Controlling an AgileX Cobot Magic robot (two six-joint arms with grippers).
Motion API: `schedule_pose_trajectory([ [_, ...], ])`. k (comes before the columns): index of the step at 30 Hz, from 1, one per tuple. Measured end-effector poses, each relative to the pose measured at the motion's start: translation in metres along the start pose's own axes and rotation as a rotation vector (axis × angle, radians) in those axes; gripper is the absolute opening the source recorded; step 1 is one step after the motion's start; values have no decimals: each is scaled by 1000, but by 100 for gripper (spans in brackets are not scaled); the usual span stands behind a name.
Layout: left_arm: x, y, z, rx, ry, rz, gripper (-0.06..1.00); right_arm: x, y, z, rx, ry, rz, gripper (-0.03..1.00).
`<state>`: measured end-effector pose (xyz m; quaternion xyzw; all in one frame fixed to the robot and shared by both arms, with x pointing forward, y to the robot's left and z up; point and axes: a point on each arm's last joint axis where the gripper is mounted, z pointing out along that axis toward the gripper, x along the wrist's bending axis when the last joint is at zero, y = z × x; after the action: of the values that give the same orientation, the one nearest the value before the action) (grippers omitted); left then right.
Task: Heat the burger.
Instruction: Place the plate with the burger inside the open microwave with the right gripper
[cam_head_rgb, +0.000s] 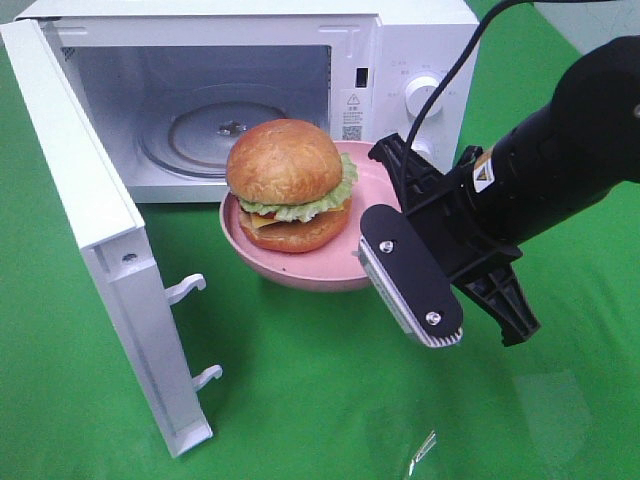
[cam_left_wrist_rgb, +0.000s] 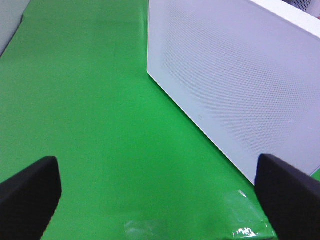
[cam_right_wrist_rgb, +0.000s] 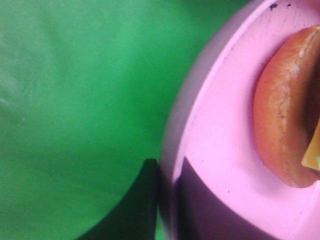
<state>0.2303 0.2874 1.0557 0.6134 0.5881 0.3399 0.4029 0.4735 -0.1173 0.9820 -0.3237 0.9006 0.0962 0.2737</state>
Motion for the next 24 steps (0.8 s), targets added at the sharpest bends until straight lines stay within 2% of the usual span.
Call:
schedule_pose_trajectory([
  [24,0,0,0,0,0,0,97,-36,12,32,-22,-20,-19,6],
])
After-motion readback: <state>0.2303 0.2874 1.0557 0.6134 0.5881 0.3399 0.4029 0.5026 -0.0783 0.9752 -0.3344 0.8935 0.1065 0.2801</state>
